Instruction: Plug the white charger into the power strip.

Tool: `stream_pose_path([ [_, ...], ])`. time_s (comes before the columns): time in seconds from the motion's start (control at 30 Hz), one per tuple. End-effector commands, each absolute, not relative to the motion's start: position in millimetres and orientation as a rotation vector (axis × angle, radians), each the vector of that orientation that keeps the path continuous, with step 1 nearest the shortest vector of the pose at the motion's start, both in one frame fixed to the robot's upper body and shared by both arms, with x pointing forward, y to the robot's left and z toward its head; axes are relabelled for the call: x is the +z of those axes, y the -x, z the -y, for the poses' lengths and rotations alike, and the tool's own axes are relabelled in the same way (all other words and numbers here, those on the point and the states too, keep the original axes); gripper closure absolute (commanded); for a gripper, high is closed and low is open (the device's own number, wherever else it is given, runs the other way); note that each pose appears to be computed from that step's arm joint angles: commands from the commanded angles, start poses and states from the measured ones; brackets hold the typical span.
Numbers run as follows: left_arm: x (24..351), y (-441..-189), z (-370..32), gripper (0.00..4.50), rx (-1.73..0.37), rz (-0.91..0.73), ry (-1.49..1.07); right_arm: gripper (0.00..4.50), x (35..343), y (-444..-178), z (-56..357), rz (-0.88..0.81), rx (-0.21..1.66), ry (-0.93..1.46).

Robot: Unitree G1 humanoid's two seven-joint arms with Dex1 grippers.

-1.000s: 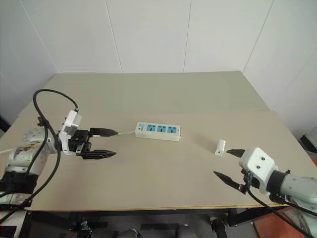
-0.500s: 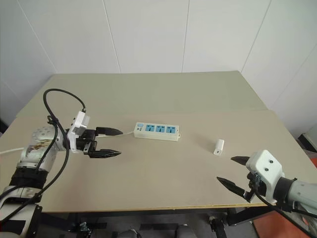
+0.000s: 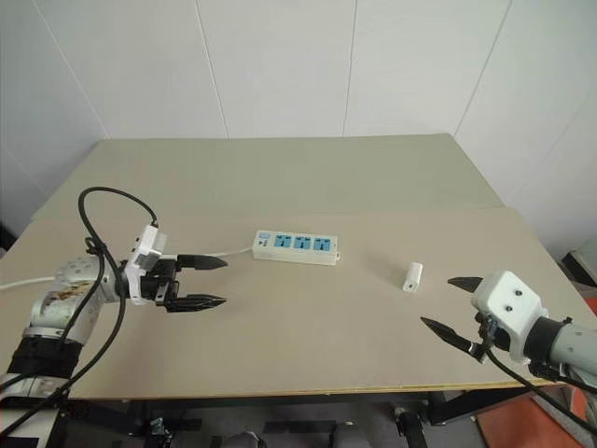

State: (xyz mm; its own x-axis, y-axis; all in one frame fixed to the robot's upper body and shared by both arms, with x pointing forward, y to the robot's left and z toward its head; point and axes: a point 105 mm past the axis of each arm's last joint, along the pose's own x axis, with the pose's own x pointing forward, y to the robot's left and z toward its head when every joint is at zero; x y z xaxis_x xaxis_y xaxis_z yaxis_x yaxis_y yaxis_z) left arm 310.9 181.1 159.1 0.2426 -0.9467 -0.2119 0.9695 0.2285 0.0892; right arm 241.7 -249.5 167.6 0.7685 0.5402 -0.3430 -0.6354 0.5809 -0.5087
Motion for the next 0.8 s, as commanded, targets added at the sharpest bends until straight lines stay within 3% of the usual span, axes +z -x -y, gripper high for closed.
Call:
stream_pose_path([
  [0.03, 177.1, -307.7, -187.9, 0.02, -1.303, -0.067, -0.262, 0.00, 173.0, -241.2, 246.4, -0.130, 0.714, 0.691],
  [0.8, 172.9, -325.4, -180.5, 0.02, -1.269, -0.047, -0.296, 0.00, 180.4, -246.8, 255.0, -0.033, 0.598, 0.767],
])
